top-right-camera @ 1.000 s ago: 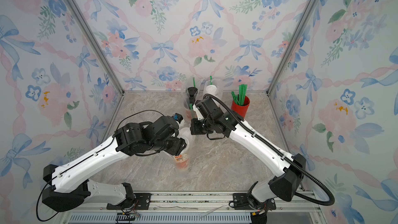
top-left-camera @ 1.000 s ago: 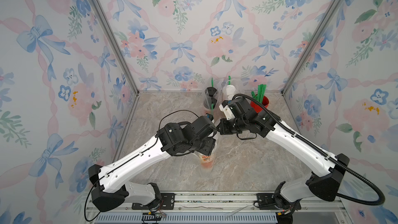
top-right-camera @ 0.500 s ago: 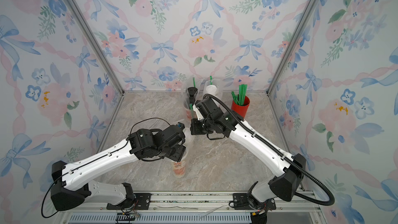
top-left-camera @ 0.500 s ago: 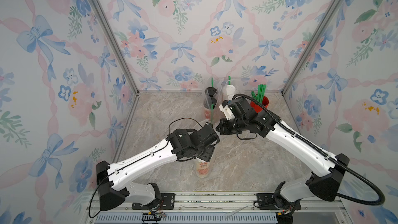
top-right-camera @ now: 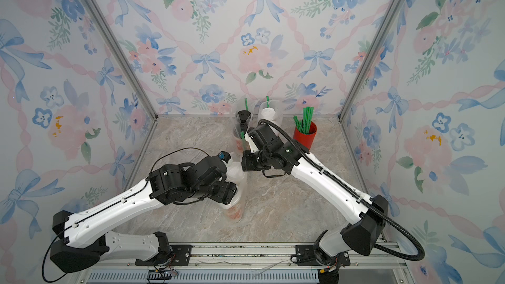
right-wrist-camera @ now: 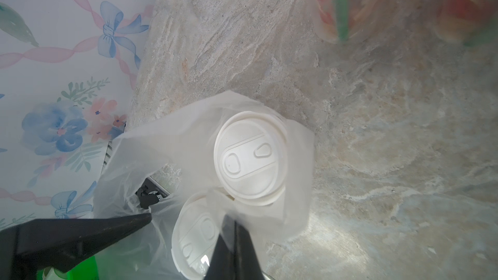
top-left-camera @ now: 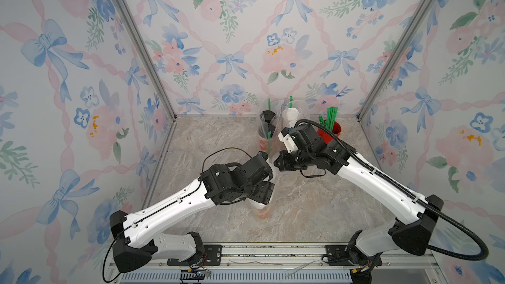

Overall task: Pack milk tea into plastic carrier bags
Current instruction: Place the milk tea cup in the plastic carrier bag, then adjust the plastic carrier bag at the center of the board.

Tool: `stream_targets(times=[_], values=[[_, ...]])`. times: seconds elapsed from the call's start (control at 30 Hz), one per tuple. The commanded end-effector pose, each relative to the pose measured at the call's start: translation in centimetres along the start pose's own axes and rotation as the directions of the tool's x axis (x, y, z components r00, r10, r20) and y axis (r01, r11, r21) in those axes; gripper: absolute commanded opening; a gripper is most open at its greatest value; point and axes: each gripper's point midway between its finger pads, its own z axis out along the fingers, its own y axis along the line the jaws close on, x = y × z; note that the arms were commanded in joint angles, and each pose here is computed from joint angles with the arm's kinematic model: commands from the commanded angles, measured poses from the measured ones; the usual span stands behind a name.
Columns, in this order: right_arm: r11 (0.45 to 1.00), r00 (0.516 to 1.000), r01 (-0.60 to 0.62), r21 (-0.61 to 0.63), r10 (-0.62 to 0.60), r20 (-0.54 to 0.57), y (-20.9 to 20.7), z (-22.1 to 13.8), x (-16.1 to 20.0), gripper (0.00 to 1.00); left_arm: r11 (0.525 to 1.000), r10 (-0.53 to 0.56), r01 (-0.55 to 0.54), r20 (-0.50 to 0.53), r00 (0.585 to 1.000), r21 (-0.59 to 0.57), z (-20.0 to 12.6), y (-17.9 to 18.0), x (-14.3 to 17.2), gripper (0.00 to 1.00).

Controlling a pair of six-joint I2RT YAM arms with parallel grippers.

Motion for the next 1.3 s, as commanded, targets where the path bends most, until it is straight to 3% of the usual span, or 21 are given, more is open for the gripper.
stream_targets(times=[0.0, 0.2, 0.3, 0.37, 0.47, 0.67, 0.83, 0.97, 1.07, 1.27], values=[[1.0, 1.0, -0.008, -0.017, 0.008, 0.003, 0.3, -0.7, 0.4, 0.03, 0.999, 0.0, -0.002, 0.068, 0.998, 0.038, -2.3, -0.3, -1.2, 0.85], [1.0, 1.0, -0.012, -0.019, 0.011, -0.018, 0.3, -0.9, 0.8, 0.05, 0.997, -0.076, 0.077, 0.165, 0.983, 0.004, -4.8, 2.6, -2.8, 0.84], [1.0, 0.999, -0.012, -0.02, 0.011, -0.04, 0.5, -1.3, 1.4, 0.17, 0.992, -0.113, 0.121, 0.17, 0.979, -0.035, -5.0, 4.8, -2.7, 0.84], [1.0, 0.999, -0.009, -0.012, 0.009, -0.05, 0.5, -1.8, 1.7, 0.37, 0.988, -0.137, 0.146, 0.163, 0.977, -0.045, -4.8, 6.0, -2.4, 0.85], [1.0, 0.997, -0.004, 0.008, 0.004, -0.077, 0.5, -2.5, 2.6, 0.53, 0.988, -0.15, 0.153, 0.119, 0.982, -0.017, -4.0, 6.0, -1.8, 0.85], [0.997, 0.985, 0.029, 0.067, -0.018, -0.17, 0.5, -3.2, 5.1, 0.63, 0.991, -0.132, 0.131, 0.039, 0.99, 0.036, -2.8, 4.9, -0.5, 0.78], [0.993, 0.969, 0.061, 0.101, -0.035, -0.245, 0.7, -2.9, 6.9, 0.61, 0.991, -0.122, 0.123, -0.019, 0.992, 0.06, -1.8, 4.5, 0.9, 0.67], [0.985, 0.959, 0.088, 0.149, -0.044, -0.28, 0.5, -2.9, 7.5, 0.53, 0.991, -0.113, 0.116, -0.044, 0.993, 0.071, -1.3, 4.3, 1.5, 0.51], [0.979, 0.958, 0.101, 0.176, -0.048, -0.283, 0.3, -3.2, 7.5, 0.45, 0.991, -0.111, 0.114, -0.035, 0.993, 0.076, -1.6, 4.3, 1.3, 0.39], [0.979, 0.963, 0.106, 0.174, -0.058, -0.262, 0.6, -4.0, 7.0, 0.16, 0.99, -0.109, 0.11, -0.016, 0.994, 0.091, -2.2, 4.0, 0.8, 0.18]])
